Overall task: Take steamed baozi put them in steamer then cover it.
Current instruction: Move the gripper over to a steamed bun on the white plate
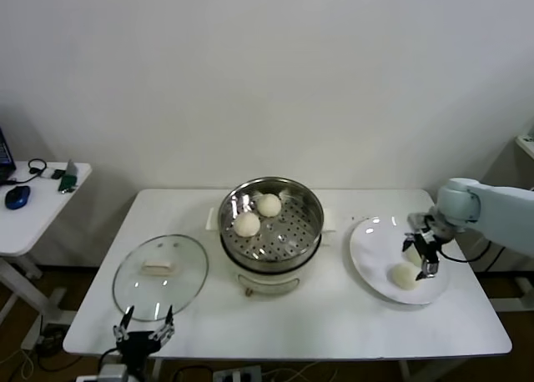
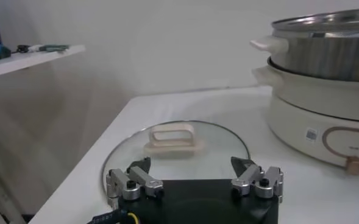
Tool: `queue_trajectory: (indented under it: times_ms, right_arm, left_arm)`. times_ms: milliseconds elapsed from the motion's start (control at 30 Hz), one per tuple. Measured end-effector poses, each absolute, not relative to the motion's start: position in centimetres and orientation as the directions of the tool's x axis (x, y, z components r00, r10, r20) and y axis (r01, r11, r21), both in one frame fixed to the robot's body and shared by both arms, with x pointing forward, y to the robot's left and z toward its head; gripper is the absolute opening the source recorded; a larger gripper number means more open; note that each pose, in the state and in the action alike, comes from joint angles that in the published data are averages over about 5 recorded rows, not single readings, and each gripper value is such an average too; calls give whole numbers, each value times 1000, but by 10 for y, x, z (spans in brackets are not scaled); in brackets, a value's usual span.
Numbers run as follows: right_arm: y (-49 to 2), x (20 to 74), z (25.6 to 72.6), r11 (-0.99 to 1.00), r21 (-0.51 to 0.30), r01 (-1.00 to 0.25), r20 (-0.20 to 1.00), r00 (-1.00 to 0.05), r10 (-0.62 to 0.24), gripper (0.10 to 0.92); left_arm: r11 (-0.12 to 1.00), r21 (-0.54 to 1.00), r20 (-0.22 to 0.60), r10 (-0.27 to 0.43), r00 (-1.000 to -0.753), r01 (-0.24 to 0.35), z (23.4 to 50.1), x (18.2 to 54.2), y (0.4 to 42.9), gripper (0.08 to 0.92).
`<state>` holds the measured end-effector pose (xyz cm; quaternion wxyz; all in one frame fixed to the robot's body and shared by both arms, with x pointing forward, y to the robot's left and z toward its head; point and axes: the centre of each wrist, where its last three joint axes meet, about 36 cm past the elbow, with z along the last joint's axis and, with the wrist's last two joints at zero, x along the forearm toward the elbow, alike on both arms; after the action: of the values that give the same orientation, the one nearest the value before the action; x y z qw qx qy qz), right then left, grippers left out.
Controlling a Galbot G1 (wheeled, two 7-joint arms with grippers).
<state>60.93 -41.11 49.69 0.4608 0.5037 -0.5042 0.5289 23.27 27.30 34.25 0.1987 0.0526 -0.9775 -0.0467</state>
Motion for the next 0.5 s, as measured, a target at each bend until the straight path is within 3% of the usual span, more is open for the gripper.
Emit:
queue_trajectory:
  times_ms: [500]
  right_arm:
    - [-412, 608, 465, -85, -79, -993, 997, -79, 6, 811]
  left_arm:
    - [990, 112, 386, -125, -914, -88, 340, 233, 273, 823]
